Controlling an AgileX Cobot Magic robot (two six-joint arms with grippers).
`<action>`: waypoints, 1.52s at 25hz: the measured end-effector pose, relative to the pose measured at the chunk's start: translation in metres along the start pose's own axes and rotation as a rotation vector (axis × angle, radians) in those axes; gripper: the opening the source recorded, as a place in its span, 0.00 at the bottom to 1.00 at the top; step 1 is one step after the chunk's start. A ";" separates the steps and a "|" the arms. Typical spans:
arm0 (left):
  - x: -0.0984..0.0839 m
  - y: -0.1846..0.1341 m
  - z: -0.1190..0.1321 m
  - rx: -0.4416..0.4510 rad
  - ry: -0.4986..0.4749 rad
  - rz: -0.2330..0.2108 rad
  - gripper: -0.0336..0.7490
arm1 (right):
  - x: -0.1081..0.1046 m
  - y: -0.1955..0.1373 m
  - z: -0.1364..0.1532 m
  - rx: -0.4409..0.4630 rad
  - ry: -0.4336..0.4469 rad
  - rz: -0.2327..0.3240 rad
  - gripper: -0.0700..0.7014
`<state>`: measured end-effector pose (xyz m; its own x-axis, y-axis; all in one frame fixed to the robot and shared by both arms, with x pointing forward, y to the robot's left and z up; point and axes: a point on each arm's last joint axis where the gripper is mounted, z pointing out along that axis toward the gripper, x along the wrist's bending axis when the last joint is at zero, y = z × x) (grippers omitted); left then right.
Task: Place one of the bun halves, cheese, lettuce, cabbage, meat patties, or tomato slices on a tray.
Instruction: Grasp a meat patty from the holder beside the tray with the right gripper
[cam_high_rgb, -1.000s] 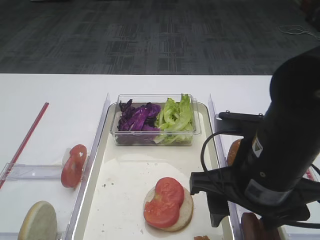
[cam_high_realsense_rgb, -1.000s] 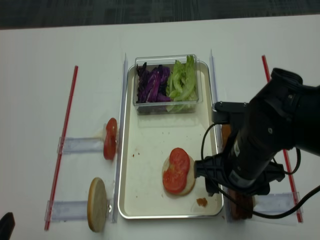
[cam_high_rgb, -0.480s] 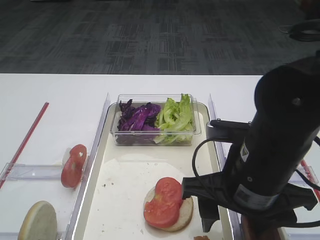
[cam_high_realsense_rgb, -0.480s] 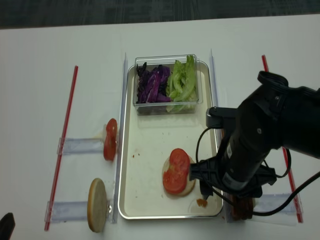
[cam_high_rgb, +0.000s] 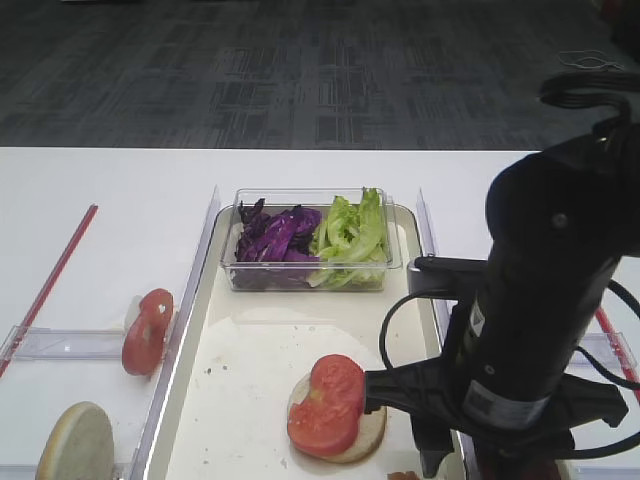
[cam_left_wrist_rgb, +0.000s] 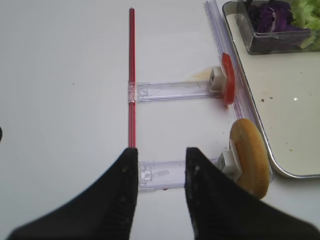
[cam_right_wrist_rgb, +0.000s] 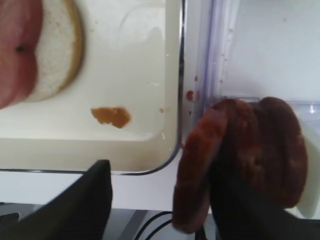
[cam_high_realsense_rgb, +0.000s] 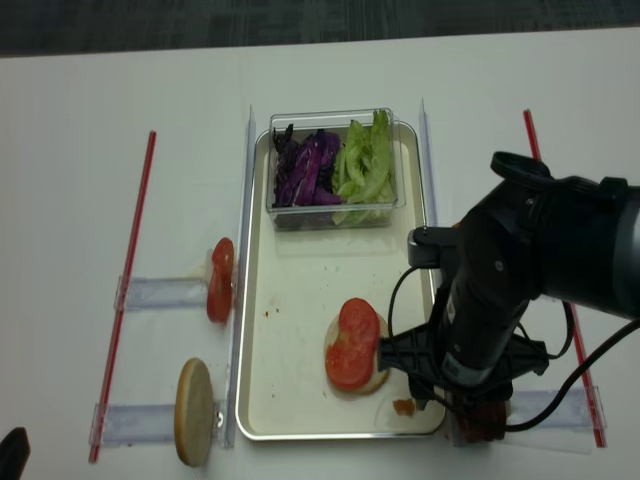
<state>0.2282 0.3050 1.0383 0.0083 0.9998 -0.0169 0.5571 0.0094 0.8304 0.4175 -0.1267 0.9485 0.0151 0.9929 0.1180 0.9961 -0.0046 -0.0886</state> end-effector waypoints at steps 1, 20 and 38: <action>0.000 0.000 0.000 0.000 0.000 0.000 0.33 | 0.000 0.000 0.001 0.001 -0.003 -0.001 0.64; 0.000 0.000 0.000 0.000 0.000 0.000 0.33 | -0.002 -0.001 0.001 0.019 -0.029 -0.010 0.26; 0.000 0.000 0.000 0.000 0.000 0.000 0.33 | -0.010 -0.011 -0.021 0.000 -0.044 -0.028 0.24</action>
<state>0.2282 0.3050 1.0383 0.0083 0.9998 -0.0169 0.5571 0.0094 0.8304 0.4080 -0.1389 0.9688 -0.0170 0.9969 0.0770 0.9961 0.0236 -0.0855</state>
